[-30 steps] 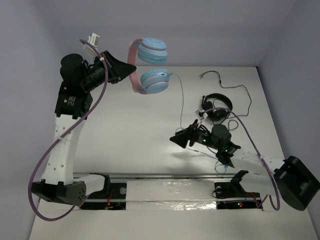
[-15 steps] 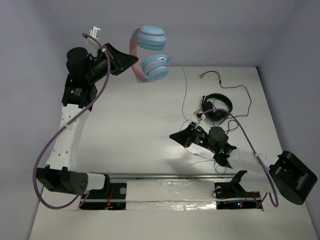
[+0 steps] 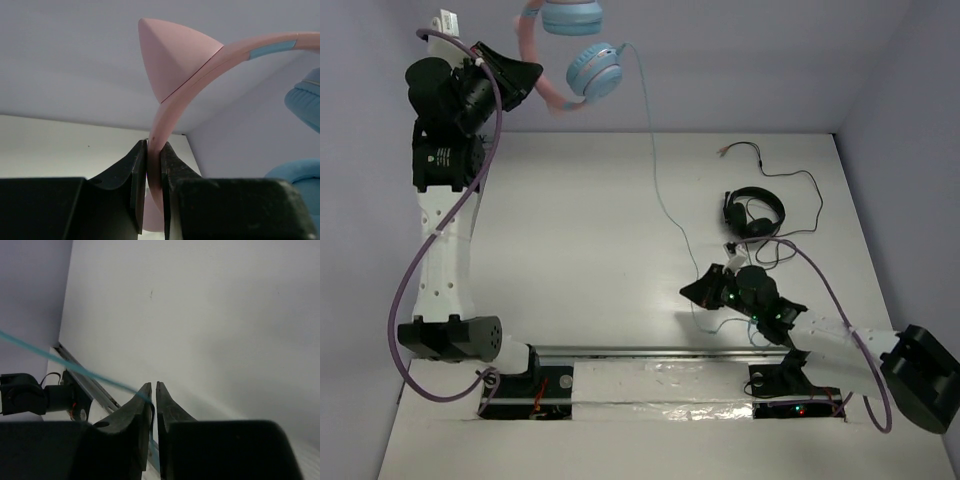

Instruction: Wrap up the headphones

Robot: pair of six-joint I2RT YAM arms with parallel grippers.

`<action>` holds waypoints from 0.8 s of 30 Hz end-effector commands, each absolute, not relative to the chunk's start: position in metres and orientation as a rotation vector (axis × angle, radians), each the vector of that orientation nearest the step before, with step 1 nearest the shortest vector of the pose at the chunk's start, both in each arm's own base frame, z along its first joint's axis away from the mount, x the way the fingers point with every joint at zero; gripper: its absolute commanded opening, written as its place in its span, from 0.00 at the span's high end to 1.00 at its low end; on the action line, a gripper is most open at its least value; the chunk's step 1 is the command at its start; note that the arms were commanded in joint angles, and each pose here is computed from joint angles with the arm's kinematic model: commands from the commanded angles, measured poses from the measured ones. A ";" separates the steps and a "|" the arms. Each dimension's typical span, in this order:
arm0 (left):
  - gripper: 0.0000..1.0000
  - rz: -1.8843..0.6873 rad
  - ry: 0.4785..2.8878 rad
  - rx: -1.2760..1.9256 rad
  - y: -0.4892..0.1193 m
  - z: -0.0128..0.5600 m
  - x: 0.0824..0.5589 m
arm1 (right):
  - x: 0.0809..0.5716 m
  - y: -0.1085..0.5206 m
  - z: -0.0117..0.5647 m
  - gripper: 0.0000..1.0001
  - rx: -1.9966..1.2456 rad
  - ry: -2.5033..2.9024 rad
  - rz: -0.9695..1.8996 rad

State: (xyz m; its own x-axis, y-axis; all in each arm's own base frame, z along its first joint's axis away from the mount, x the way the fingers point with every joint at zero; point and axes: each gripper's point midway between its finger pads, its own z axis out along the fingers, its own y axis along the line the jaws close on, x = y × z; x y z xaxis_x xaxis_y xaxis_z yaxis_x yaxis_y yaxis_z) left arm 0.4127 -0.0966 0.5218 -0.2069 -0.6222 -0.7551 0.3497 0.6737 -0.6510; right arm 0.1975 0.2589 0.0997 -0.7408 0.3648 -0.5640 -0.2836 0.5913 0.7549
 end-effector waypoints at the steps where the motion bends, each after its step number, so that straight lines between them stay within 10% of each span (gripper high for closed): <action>1: 1.00 -0.863 1.480 -0.204 -0.094 0.541 0.400 | 0.198 0.245 0.100 0.85 0.121 2.120 1.079; 5: 1.00 -0.804 1.533 -0.225 -0.090 0.504 0.398 | 0.200 0.230 0.154 0.29 0.074 1.985 1.052; 8: 1.00 -0.807 1.603 -0.206 -0.104 0.464 0.388 | 0.200 0.220 0.186 0.13 0.022 1.909 1.014; 14: 1.00 -0.898 1.766 -0.179 -0.127 0.381 0.365 | 0.203 0.223 0.279 0.12 -0.131 1.674 1.020; 24: 1.00 -0.976 1.850 -0.123 -0.139 0.357 0.314 | 0.239 0.262 0.280 0.10 -0.339 1.608 0.913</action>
